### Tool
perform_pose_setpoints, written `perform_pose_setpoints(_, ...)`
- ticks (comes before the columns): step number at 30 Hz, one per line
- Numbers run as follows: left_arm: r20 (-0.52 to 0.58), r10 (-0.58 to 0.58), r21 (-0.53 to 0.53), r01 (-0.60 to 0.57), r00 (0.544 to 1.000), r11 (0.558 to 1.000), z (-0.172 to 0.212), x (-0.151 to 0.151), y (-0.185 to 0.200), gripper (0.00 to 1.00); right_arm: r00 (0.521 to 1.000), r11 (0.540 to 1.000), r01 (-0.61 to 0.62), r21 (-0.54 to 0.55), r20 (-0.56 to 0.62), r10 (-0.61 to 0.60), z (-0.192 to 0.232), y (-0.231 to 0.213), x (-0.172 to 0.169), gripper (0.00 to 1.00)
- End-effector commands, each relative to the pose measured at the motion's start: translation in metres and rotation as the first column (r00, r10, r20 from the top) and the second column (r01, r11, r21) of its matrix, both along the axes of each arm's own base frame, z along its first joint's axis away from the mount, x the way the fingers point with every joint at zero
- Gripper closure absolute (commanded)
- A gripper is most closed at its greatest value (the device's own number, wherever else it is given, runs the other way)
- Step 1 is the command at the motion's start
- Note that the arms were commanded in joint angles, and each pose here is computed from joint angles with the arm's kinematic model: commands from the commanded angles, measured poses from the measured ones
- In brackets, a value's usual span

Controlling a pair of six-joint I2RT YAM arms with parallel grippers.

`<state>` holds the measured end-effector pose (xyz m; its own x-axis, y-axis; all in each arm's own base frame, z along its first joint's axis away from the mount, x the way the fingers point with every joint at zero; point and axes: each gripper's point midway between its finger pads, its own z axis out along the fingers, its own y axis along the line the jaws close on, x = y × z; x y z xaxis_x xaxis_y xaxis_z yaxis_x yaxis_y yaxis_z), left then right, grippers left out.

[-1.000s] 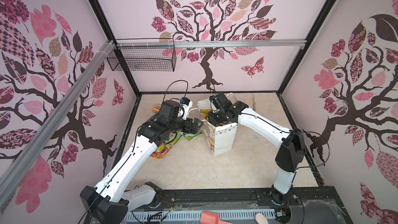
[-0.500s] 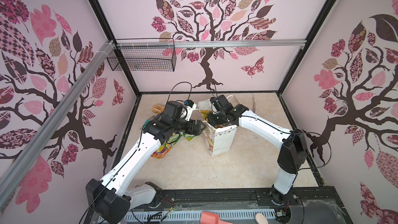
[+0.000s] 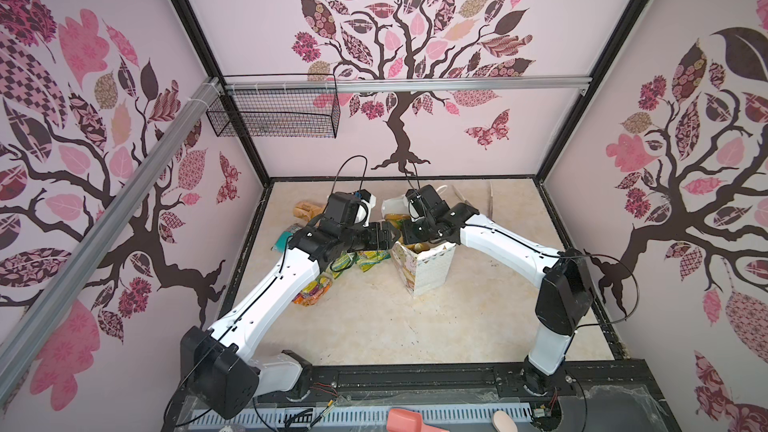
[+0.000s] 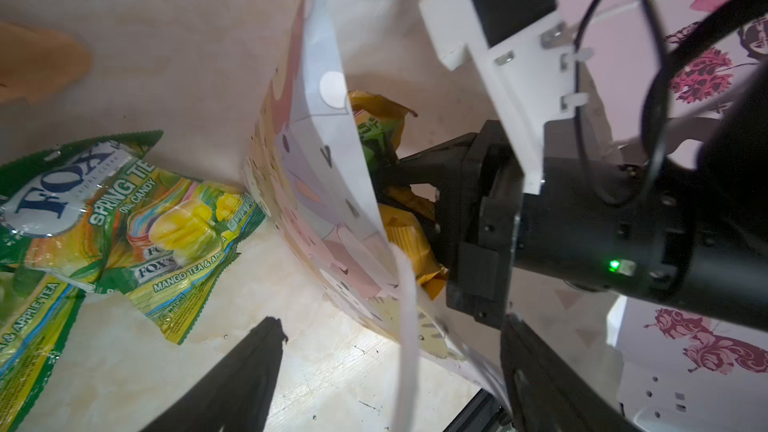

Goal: Take the snacks out of the paper bag
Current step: 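Lift the RAX pack out of the bag with right gripper while left gripper approaches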

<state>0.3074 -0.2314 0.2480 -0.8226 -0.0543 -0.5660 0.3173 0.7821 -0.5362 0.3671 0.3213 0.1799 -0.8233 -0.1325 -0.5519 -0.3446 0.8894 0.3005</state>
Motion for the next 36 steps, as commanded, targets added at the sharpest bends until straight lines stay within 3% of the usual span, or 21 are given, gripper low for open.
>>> perform_pose_setpoints(1, 0.004, -0.022, -0.022, 0.022, 1.000, 1.000, 0.006, -0.005, -0.004, 0.21, 0.999, 0.998, 0.004, 0.066, 0.052, -0.007, 0.036, -0.001, -0.004, 1.00)
perform_pose_setpoints(6, -0.032, -0.044, 0.013, 0.044, 0.999, 0.999, -0.012, -0.012, -0.003, 0.23, 0.998, 0.993, 0.006, 0.121, 0.069, -0.015, 0.057, 0.005, 0.000, 1.00)
perform_pose_setpoints(10, -0.021, -0.019, 0.041, 0.020, 1.000, 0.999, -0.013, -0.011, 0.004, 0.19, 0.995, 0.995, 0.019, 0.100, 0.094, -0.029, 0.069, 0.001, 0.004, 1.00)
perform_pose_setpoints(22, 0.102, 0.019, 0.025, -0.022, 0.995, 0.999, 0.046, -0.009, 0.014, 0.11, 0.986, 0.994, 0.006, 0.111, 0.164, -0.025, 0.104, -0.009, -0.001, 1.00)
perform_pose_setpoints(36, 0.177, 0.089, -0.076, -0.077, 0.980, 0.994, 0.110, -0.021, 0.025, 0.10, 0.970, 0.989, 0.011, 0.144, 0.239, -0.046, 0.142, -0.020, -0.005, 1.00)
